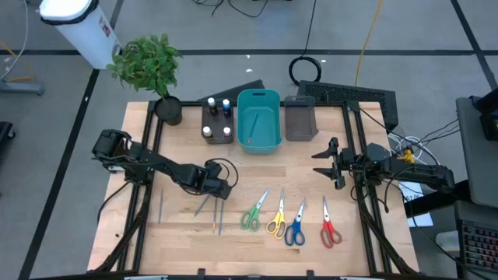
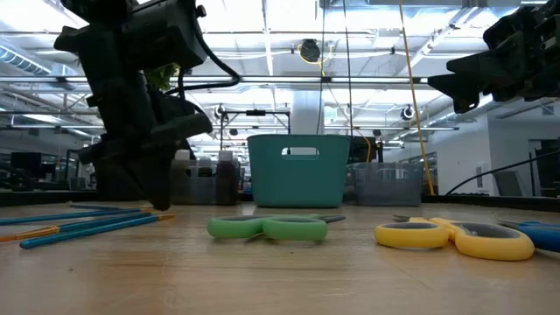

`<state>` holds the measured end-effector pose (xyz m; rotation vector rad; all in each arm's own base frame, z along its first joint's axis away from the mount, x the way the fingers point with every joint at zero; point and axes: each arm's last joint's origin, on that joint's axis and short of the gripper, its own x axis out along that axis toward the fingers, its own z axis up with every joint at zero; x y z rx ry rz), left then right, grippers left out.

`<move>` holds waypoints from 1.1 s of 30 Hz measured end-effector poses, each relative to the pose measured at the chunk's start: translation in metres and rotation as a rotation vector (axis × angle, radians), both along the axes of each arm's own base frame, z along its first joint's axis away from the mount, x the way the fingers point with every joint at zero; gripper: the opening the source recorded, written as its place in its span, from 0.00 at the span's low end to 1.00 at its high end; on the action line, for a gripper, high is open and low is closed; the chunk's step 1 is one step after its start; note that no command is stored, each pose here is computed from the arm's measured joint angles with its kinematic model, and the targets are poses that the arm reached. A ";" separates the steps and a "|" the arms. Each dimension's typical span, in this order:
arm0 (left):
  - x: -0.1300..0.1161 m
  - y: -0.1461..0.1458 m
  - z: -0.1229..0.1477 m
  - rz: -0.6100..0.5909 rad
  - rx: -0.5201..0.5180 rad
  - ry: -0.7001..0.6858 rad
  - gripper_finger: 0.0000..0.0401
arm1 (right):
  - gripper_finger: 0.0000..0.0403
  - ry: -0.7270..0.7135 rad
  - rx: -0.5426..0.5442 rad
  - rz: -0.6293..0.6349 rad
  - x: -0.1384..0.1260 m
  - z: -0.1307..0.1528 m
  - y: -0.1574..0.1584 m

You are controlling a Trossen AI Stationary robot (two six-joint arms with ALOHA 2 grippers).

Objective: Pick & Place Paint Supplies
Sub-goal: Put the blue paint brush into the blue bin

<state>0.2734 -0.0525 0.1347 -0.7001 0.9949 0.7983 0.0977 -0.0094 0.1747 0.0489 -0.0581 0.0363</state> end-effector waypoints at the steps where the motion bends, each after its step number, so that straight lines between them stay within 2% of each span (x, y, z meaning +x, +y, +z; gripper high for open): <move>1: 0.000 0.000 0.000 0.000 0.001 0.000 0.01 | 0.53 0.000 0.000 0.000 0.000 0.000 0.000; 6: 0.001 0.001 0.001 -0.002 0.032 -0.012 0.01 | 0.53 0.000 0.000 0.000 0.000 0.000 0.000; 11: 0.007 0.000 0.004 -0.060 0.056 -0.063 0.00 | 0.53 0.000 0.000 0.000 0.000 0.000 0.000; 17: 0.024 -0.001 0.024 -0.128 0.138 -0.111 0.00 | 0.53 0.000 0.000 0.000 0.000 0.000 0.000; 25: 0.052 0.010 0.074 -0.206 0.304 -0.228 0.00 | 0.53 0.000 0.000 -0.001 0.000 0.000 0.000; 29: 0.072 0.018 0.106 -0.238 0.428 -0.339 0.00 | 0.53 -0.001 0.000 0.000 0.000 0.000 0.000; 33: 0.089 0.035 0.134 -0.233 0.554 -0.508 0.00 | 0.53 0.000 0.000 0.000 0.000 0.000 0.000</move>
